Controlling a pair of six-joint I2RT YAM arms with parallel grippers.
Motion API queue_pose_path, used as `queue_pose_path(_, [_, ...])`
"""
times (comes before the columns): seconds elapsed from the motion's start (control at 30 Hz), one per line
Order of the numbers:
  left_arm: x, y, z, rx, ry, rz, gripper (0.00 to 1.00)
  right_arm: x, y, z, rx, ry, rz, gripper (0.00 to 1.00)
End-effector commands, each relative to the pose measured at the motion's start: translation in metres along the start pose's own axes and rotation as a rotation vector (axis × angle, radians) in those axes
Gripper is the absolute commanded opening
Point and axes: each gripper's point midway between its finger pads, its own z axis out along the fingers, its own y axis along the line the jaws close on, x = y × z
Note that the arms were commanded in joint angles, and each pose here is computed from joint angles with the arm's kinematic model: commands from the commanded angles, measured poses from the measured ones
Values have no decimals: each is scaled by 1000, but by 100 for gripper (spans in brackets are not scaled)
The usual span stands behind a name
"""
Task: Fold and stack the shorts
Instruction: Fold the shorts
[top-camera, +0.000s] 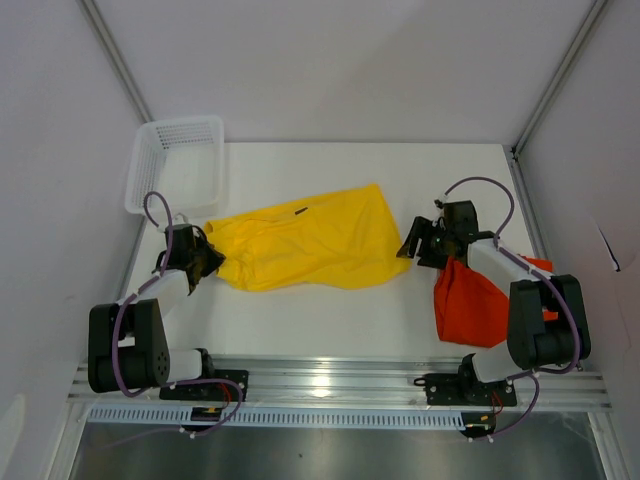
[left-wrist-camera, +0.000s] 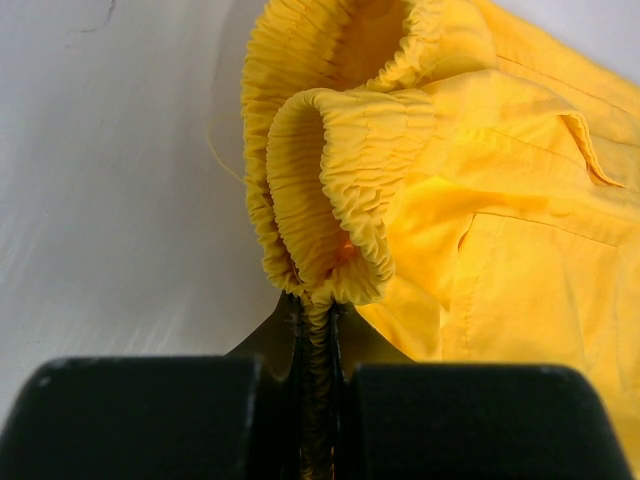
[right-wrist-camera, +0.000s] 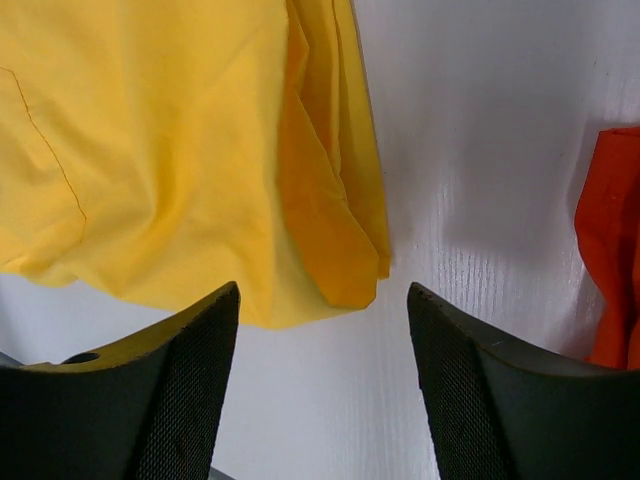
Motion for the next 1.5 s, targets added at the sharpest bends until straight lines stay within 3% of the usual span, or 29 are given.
queue_pose_path(0.0, [-18, 5, 2, -33, -54, 37, 0, 0, -2, -2, 12, -6, -36, 70])
queue_pose_path(0.17, [-16, 6, 2, -31, -49, 38, 0, 2, 2, 4, -23, 6, -31, 58])
queue_pose_path(0.2, [-17, 5, 2, -31, -51, 38, 0, 1, 3, 3, -24, 5, -31, 53])
queue_pose_path(0.23, [-15, 7, 3, -36, -46, 38, 0, 2, 2, 3, -20, 9, -34, 39])
queue_pose_path(0.27, [-17, 5, 3, -33, -48, 38, 0, 3, 1, 3, -17, 14, -33, 33])
queue_pose_path(0.33, [-16, 6, 4, -36, -43, 38, 0, 6, -1, 4, -11, 23, -31, 27])
queue_pose_path(0.4, [-16, 6, 4, -36, -43, 38, 0, 9, -3, 7, -8, 37, -26, 29])
queue_pose_path(0.5, [-16, 7, 4, -38, -42, 37, 0, 12, -7, 12, -2, 52, -17, 13])
queue_pose_path(0.53, [-15, 7, 4, -40, -39, 37, 0, 12, -8, 12, 7, 56, -15, 2])
queue_pose_path(0.57, [-16, 7, 4, -39, -41, 37, 0, 13, -11, 12, 20, 56, -11, 0])
queue_pose_path(0.77, [-15, 9, 4, -54, -33, 35, 0, 8, -37, 4, 70, 19, 95, 0])
queue_pose_path(1.07, [-17, 8, 4, -52, -38, 35, 0, 11, -46, 5, 86, 36, 129, 0])
queue_pose_path(1.17, [-15, 5, 4, -32, -35, 37, 0, 7, -43, 5, 73, 32, 127, 28])
queue_pose_path(1.2, [-14, 4, 4, -28, -34, 39, 0, 4, -41, 4, 70, 26, 126, 44])
queue_pose_path(1.27, [-14, 2, 4, -21, -35, 42, 0, -2, -38, 1, 67, 14, 123, 49])
queue_pose_path(1.47, [-13, -4, 2, -11, -40, 60, 0, -37, -15, -12, 38, -62, 91, 50])
